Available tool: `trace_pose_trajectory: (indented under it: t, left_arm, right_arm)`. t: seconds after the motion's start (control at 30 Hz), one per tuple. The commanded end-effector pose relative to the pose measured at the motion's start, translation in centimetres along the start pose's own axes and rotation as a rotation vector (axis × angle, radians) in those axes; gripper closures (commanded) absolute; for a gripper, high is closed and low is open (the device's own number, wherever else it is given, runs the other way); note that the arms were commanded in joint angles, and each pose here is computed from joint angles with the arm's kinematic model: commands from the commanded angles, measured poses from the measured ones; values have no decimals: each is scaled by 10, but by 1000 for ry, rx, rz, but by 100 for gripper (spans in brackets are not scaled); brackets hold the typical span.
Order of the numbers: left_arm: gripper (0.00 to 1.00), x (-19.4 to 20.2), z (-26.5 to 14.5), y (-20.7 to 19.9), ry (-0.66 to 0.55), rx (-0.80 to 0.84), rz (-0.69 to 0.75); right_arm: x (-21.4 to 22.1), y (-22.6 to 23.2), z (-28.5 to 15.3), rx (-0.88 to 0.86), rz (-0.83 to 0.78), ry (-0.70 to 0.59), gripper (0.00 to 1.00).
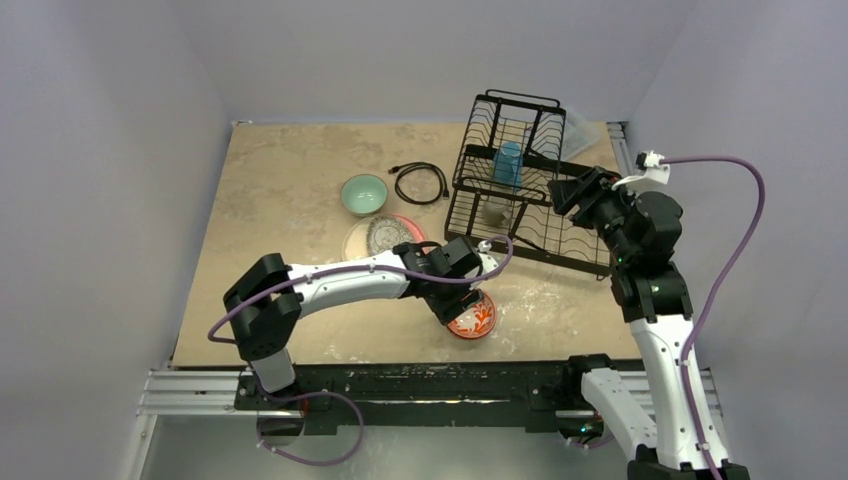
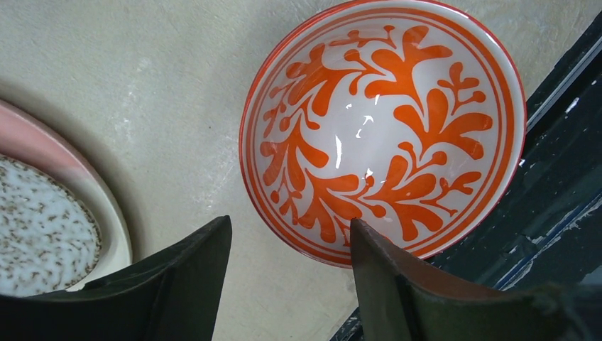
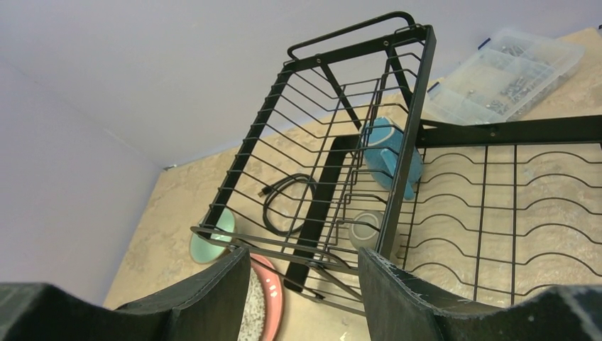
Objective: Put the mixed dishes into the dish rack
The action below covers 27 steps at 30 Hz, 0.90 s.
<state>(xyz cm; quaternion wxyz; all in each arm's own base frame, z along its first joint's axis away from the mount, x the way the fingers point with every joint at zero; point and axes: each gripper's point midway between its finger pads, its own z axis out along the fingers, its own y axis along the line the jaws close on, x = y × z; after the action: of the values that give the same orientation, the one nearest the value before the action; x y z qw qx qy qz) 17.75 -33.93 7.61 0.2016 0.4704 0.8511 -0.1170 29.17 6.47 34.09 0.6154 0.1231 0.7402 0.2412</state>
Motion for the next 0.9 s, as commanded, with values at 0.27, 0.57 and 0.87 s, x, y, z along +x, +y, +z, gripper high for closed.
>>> trace_pose_trajectory:
  t: [0.27, 0.57, 0.87]
  left_arm:
    - [54, -18, 1, -12, -24, 60, -23]
    - [75, -17, 1, -7, -5, 32, -14]
    - [95, -20, -7, 6, -18, -35, 1]
  right_arm:
    - [4, 4, 1, -38, 10, -7, 43]
    - [3, 8, -1, -61, 17, -20, 43]
    - [8, 6, -1, -57, 14, -9, 43]
